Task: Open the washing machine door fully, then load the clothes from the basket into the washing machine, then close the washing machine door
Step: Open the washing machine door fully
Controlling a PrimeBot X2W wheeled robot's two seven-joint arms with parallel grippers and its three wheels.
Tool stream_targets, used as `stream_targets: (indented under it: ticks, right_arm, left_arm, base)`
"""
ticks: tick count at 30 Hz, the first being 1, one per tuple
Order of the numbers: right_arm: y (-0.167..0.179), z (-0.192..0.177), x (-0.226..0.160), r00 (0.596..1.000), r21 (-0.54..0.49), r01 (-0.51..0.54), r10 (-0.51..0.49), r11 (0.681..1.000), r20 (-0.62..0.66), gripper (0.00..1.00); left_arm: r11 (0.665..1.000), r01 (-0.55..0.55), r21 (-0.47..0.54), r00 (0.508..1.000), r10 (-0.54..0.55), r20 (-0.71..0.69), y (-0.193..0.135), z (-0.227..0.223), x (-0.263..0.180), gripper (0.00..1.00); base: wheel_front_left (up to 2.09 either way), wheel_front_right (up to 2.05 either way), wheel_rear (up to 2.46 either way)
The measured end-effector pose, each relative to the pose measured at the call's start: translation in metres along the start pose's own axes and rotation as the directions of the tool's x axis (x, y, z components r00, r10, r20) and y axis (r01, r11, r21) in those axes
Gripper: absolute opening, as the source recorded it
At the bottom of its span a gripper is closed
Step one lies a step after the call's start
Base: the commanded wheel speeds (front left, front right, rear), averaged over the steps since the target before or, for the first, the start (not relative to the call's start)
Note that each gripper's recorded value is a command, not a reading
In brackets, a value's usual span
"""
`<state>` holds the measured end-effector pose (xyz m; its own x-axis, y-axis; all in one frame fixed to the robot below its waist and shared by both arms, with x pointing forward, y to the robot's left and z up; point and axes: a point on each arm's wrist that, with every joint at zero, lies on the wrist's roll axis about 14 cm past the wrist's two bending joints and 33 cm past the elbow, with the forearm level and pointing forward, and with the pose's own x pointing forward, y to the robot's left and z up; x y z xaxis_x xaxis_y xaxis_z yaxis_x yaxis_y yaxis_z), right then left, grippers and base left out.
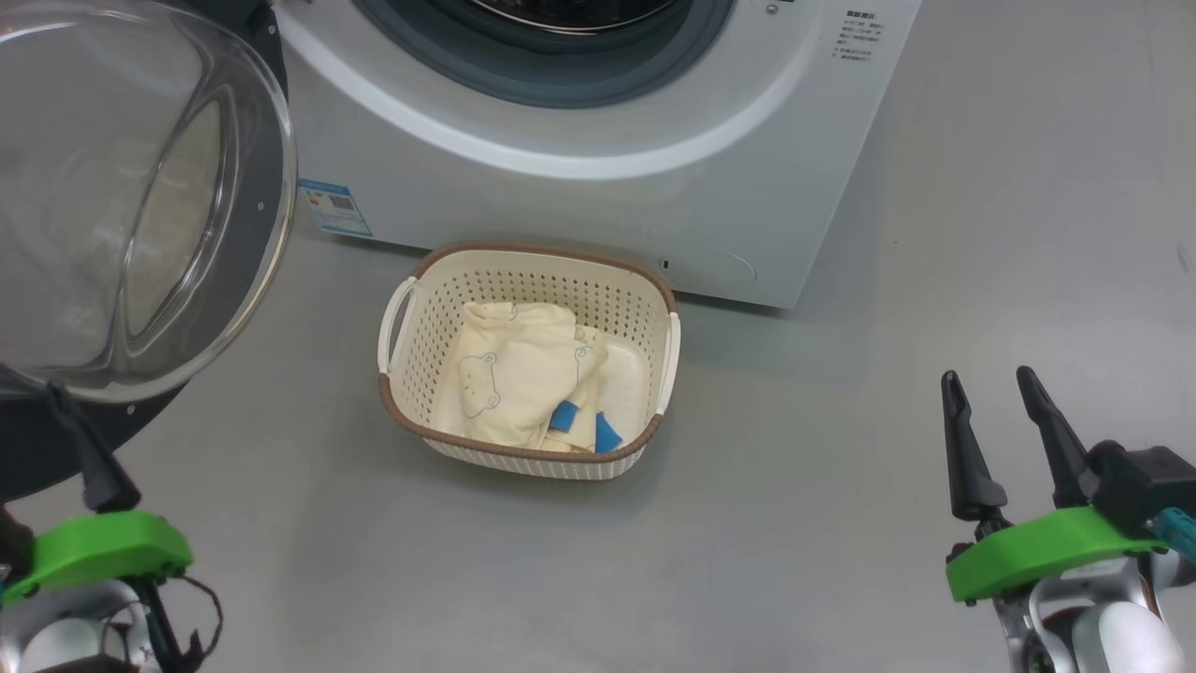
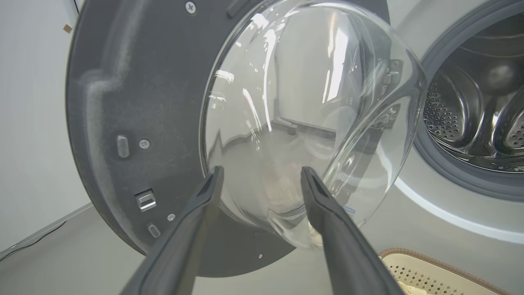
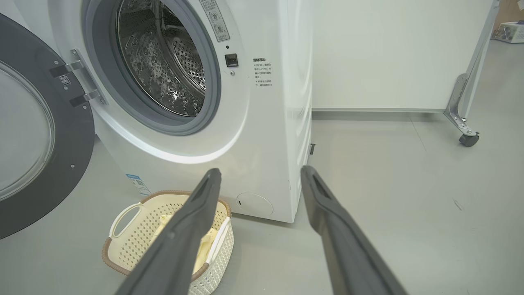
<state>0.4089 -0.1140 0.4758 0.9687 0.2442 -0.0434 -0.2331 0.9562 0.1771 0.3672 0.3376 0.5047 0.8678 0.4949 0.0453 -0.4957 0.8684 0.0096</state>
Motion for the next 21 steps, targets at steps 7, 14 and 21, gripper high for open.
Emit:
stream_targets:
  ticks: [7,14,21]
  right_arm:
    - [0.001,0.005,-0.002,1.000,-0.011,-0.002,0.002,1.000,0.012,1.00]
    - [-0.003,0.007,-0.012,1.000,-0.015,0.016,-0.016,1.000,0.015,1.00]
    - [-0.013,0.013,-0.021,0.998,-0.021,0.049,-0.048,0.999,0.031,1.00]
  left_arm:
    - [0.992,0.124,-0.012,0.992,-0.124,0.009,-0.042,0.007,-0.017,1.00]
    - [0.958,0.282,-0.039,0.959,-0.283,-0.011,-0.090,0.008,-0.037,1.00]
    - [0.913,0.400,-0.074,0.915,-0.403,-0.030,-0.132,0.004,-0.050,1.00]
  base:
    - [0.00,0.00,0.00]
    - [0.00,0.00,0.00]
    - [0.00,0.00,0.00]
